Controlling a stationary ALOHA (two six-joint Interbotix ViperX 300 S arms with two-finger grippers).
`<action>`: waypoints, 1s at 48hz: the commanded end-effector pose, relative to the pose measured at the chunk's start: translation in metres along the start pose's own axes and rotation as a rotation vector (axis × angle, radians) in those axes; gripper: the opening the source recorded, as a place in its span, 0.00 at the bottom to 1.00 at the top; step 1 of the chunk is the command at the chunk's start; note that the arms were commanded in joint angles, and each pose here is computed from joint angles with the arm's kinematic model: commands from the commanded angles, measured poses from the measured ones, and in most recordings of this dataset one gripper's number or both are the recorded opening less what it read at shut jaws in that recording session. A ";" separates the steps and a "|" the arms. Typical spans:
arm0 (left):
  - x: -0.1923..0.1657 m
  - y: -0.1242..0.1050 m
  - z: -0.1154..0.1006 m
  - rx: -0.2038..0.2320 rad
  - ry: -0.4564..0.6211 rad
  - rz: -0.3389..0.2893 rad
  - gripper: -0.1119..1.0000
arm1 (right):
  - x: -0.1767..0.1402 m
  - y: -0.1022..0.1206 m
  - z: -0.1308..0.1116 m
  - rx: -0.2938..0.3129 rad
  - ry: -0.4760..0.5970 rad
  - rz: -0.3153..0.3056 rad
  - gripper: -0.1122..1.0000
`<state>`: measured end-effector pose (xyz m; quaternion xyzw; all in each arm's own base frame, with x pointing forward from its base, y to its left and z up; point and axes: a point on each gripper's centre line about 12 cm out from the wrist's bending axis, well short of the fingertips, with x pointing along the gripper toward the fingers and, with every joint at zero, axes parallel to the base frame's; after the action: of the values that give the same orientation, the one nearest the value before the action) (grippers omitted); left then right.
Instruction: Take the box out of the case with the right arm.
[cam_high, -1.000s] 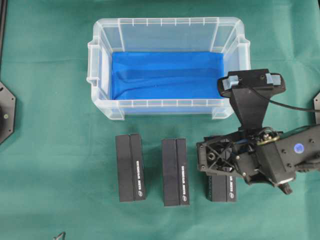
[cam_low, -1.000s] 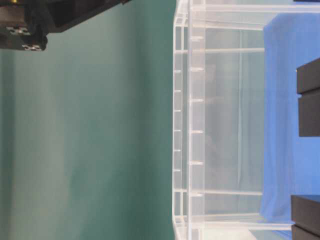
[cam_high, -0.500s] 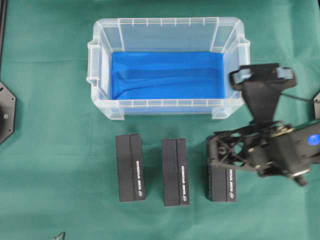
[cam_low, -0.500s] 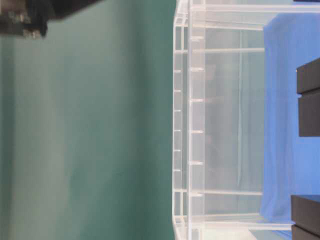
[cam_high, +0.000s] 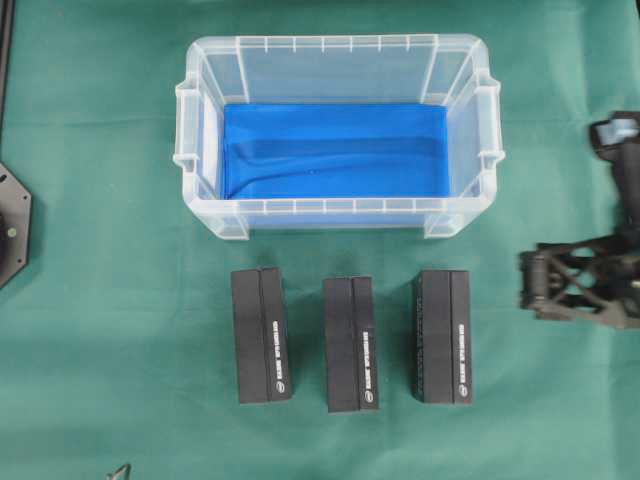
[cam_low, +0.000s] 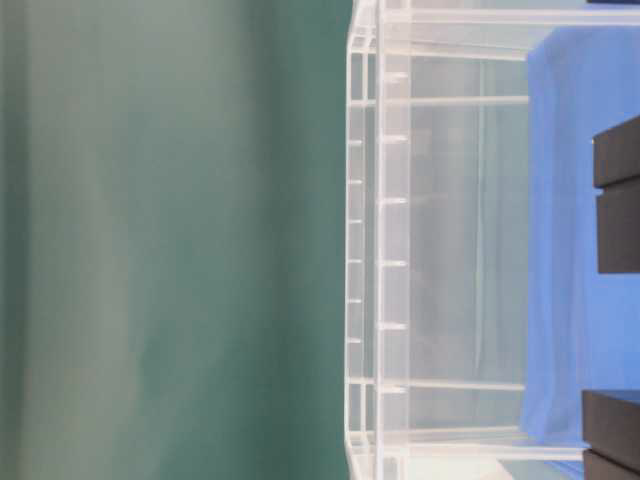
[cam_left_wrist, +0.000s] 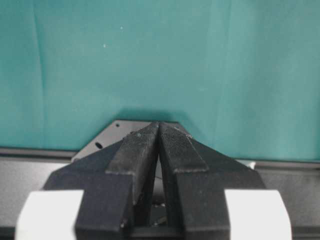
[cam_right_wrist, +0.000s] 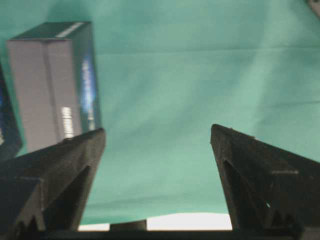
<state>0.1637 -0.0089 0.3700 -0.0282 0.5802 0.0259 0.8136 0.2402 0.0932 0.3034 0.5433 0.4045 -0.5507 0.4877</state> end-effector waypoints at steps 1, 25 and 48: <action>-0.004 0.000 0.002 0.004 -0.017 -0.002 0.10 | -0.006 -0.013 0.001 0.006 0.016 0.019 0.86; -0.005 0.000 0.001 0.005 -0.021 -0.002 0.10 | -0.004 -0.023 0.007 0.028 -0.003 0.033 0.86; -0.005 0.000 0.001 0.005 -0.021 -0.002 0.10 | 0.003 0.006 0.077 -0.051 -0.042 0.012 0.86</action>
<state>0.1621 -0.0088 0.3709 -0.0272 0.5784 0.0248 0.8150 0.2304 0.0316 0.3007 0.5160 0.4121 -0.5511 0.5102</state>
